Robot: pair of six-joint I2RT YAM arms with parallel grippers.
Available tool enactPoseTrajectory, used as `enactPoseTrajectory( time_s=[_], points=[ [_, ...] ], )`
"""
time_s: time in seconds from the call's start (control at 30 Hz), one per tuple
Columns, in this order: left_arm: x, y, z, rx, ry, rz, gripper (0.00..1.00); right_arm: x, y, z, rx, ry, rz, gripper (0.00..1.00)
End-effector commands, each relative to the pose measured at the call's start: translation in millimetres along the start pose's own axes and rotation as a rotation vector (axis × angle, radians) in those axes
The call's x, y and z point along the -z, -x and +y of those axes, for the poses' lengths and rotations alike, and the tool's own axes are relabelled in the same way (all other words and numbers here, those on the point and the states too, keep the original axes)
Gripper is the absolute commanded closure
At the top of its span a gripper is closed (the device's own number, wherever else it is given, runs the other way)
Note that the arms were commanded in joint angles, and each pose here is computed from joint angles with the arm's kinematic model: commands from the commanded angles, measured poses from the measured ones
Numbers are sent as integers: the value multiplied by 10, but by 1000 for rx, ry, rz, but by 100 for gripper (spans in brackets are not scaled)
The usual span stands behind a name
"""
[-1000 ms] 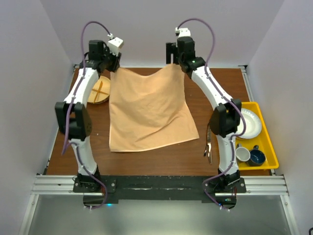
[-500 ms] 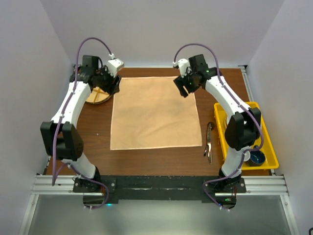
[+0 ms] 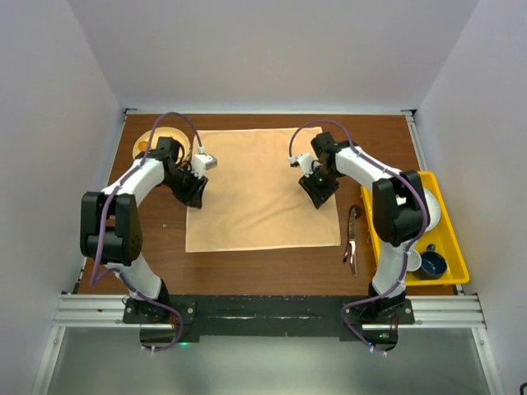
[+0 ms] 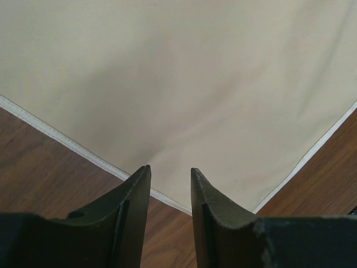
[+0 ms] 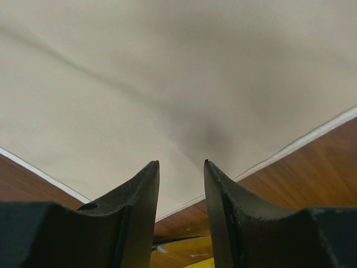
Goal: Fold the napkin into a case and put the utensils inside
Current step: Smooth out the napkin at the center of the board.
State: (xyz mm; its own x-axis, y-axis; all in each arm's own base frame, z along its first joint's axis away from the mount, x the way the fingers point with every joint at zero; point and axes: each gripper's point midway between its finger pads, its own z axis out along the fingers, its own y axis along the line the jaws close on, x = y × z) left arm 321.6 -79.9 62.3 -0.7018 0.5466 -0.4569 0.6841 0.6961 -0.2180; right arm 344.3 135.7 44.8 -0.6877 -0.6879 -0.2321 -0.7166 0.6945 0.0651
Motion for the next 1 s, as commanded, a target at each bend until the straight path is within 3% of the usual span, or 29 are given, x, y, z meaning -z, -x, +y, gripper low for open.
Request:
enactPoseTrajectory(
  time_s=[0.0, 0.3, 0.6, 0.67, 0.77, 0.93, 0.97],
  points=[
    [-79, -72, 121, -54, 37, 13, 61, -35, -214, 171, 26, 51, 26, 59],
    [-201, -718, -4, -88, 35, 163, 62, -115, -628, 451, 72, 120, 108, 59],
    [-5, -1166, -218, -183, 33, 260, 63, 69, -860, 969, 165, 267, 123, 52],
    [96, -1127, -326, -223, 2, 235, 60, 200, -800, 1023, 174, 281, 91, 50],
    [324, -752, -439, -268, -18, 111, 54, 553, -466, 1077, 185, 290, -44, 46],
    [909, 389, -341, -325, 83, -199, 41, 1426, 516, 891, 179, 123, -467, 26],
    [960, 487, -335, -306, 93, -228, 40, 1488, 560, 868, 180, 108, -487, 26]
  ],
)
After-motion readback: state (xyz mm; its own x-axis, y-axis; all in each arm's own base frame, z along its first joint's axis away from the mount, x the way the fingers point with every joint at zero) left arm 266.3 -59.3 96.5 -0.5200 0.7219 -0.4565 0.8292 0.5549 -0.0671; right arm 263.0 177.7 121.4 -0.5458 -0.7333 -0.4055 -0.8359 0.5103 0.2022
